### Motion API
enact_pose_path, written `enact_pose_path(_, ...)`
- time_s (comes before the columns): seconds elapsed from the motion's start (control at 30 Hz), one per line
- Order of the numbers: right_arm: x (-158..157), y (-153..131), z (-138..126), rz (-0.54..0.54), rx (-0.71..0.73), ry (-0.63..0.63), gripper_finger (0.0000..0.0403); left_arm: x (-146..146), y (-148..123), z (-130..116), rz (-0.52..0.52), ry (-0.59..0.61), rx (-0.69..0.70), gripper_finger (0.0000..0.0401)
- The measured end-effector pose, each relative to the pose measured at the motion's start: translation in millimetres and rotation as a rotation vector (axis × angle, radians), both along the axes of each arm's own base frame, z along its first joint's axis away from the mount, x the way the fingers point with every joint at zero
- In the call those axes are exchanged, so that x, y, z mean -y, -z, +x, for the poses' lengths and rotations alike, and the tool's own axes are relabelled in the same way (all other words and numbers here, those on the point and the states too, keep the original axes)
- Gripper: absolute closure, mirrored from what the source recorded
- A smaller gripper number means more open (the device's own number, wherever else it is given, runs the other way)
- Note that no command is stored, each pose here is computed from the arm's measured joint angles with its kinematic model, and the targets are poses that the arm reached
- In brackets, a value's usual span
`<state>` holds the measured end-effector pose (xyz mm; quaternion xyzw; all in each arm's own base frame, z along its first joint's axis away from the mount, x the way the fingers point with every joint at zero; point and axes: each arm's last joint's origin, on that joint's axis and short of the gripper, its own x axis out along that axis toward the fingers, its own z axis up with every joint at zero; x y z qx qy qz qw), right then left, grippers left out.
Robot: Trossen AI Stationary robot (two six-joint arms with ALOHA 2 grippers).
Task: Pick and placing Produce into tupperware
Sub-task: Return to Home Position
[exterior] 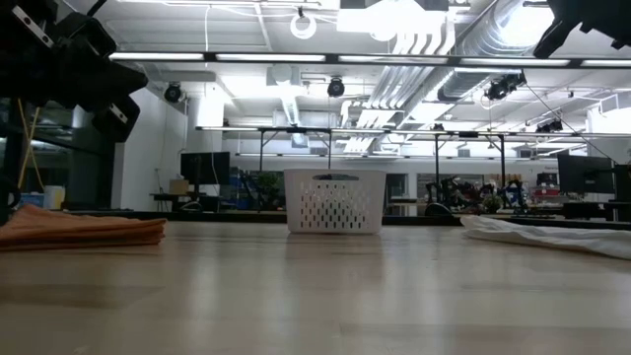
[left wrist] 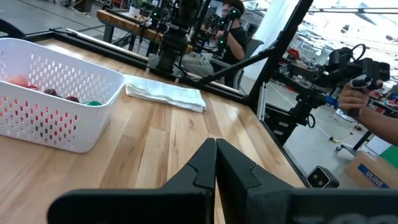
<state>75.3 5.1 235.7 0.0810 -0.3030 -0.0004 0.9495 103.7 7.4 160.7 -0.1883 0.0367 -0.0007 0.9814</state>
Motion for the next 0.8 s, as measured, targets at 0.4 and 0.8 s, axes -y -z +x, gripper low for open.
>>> enact_pose_path(0.4, 0.5, 4.4, 2.8, 0.011, -0.054, 0.026, 0.0403, 0.0, 0.0, 0.0, 0.001, 0.0, 0.0, 0.04)
enact_pose_path(0.8, 0.5, 9.0, 4.6, 0.01, -0.072, 0.034, 0.0403, 0.0, 0.0, 0.0, 0.0, 0.0, 0.0, 0.04)
